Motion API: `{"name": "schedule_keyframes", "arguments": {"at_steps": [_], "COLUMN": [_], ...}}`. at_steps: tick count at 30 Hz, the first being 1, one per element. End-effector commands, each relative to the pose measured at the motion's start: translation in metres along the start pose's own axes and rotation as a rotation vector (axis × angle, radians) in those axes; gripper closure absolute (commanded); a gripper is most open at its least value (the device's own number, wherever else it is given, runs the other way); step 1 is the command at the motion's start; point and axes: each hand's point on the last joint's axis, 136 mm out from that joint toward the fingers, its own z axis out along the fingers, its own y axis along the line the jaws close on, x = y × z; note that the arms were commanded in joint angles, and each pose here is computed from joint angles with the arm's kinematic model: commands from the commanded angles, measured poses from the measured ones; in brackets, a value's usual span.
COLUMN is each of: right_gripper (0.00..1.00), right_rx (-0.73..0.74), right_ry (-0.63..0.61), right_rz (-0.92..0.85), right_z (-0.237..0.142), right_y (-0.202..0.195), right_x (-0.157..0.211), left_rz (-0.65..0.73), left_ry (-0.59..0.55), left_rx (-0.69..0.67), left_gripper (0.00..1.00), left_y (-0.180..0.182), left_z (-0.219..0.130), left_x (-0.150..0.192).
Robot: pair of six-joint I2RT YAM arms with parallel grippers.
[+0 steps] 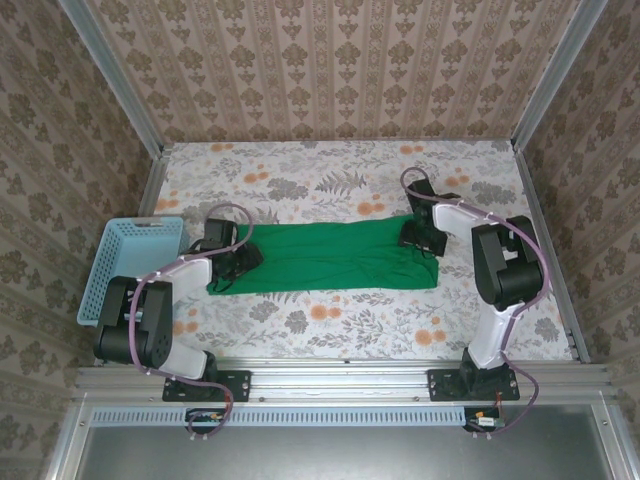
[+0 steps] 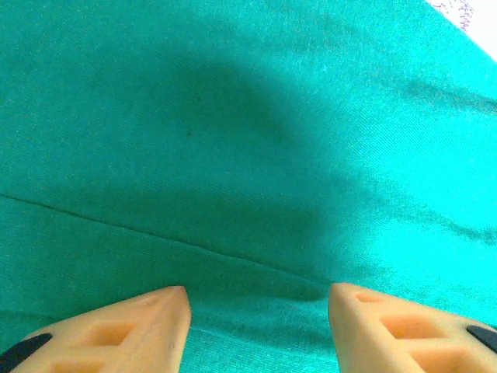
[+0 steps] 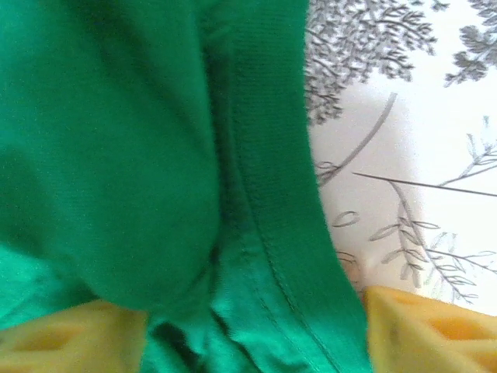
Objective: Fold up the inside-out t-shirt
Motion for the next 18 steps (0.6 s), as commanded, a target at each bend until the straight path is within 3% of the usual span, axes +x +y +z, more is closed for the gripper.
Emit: {"name": "schedule_keyframes", "arguments": {"at_steps": [1, 14, 18], "right_gripper": [0.38, 0.97, 1.00], "right_rx": [0.029, -0.001, -0.074], "right_ry": [0.031, 0.008, -0.040], "right_rz": [-0.022, -0.025, 0.065], "right_z": [0.008, 0.002, -0.017], "right_y": [0.005, -0.001, -0.026], "right_x": [0.006, 0.003, -0.007], "left_rz": [-0.002, -0.004, 0.016], "left_ry": [0.057, 0.059, 0.085], "left_rx": [-0.066, -0.060, -0.021], "left_gripper": [0.47, 0.48, 0.47], "left_y": [0.022, 0.023, 0.012], "left_z": [0.001, -0.001, 0.000], "left_x": [0.019, 0.023, 0.036]}}
